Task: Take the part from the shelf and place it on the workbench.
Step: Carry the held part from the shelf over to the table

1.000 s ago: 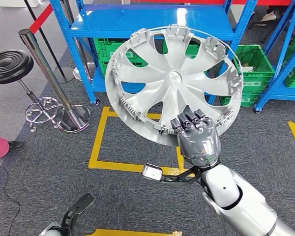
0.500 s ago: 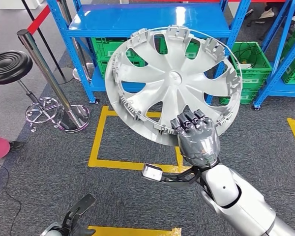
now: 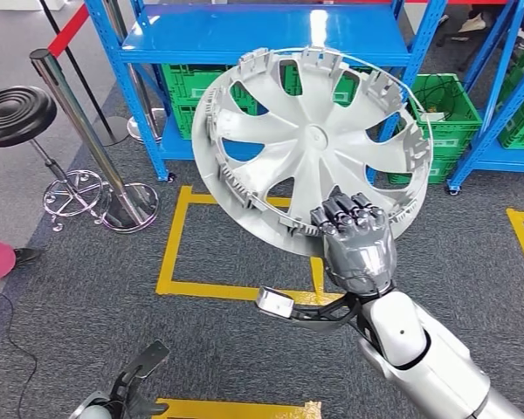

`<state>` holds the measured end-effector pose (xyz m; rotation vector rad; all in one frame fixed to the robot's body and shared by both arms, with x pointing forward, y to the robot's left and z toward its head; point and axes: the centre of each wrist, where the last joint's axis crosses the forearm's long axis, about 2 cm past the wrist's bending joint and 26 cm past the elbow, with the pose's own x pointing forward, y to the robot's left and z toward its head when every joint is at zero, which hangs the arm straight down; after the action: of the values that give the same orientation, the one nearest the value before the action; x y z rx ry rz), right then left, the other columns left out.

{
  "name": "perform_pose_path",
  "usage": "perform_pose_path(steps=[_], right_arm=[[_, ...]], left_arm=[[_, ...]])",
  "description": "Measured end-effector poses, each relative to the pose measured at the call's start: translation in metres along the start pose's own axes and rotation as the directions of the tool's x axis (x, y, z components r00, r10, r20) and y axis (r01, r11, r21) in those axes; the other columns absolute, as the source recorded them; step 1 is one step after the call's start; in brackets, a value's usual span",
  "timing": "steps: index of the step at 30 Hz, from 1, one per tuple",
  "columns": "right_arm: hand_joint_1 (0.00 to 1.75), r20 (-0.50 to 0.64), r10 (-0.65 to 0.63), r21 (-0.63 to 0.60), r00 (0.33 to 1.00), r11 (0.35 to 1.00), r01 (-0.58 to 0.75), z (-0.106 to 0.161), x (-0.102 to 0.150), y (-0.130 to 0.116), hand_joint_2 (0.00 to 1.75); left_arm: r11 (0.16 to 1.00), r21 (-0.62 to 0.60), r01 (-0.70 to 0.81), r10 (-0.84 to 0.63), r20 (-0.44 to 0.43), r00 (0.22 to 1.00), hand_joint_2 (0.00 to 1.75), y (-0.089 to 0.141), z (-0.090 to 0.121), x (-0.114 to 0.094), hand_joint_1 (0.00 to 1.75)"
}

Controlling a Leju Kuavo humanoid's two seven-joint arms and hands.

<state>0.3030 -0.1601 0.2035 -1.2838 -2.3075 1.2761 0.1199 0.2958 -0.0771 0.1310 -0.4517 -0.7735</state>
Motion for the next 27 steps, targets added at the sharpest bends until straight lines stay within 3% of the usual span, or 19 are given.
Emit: perform_pose_path(steps=[27], right_arm=[[1.75,-0.028,-0.008,-0.013,1.0,1.0,0.007,0.0031,-0.0015,-0.0047,1.75]], left_arm=[[1.0,0.03,0.006,-0.006,-0.002,1.0,1.75,0.0039,-0.0005,0.0048,0.0]])
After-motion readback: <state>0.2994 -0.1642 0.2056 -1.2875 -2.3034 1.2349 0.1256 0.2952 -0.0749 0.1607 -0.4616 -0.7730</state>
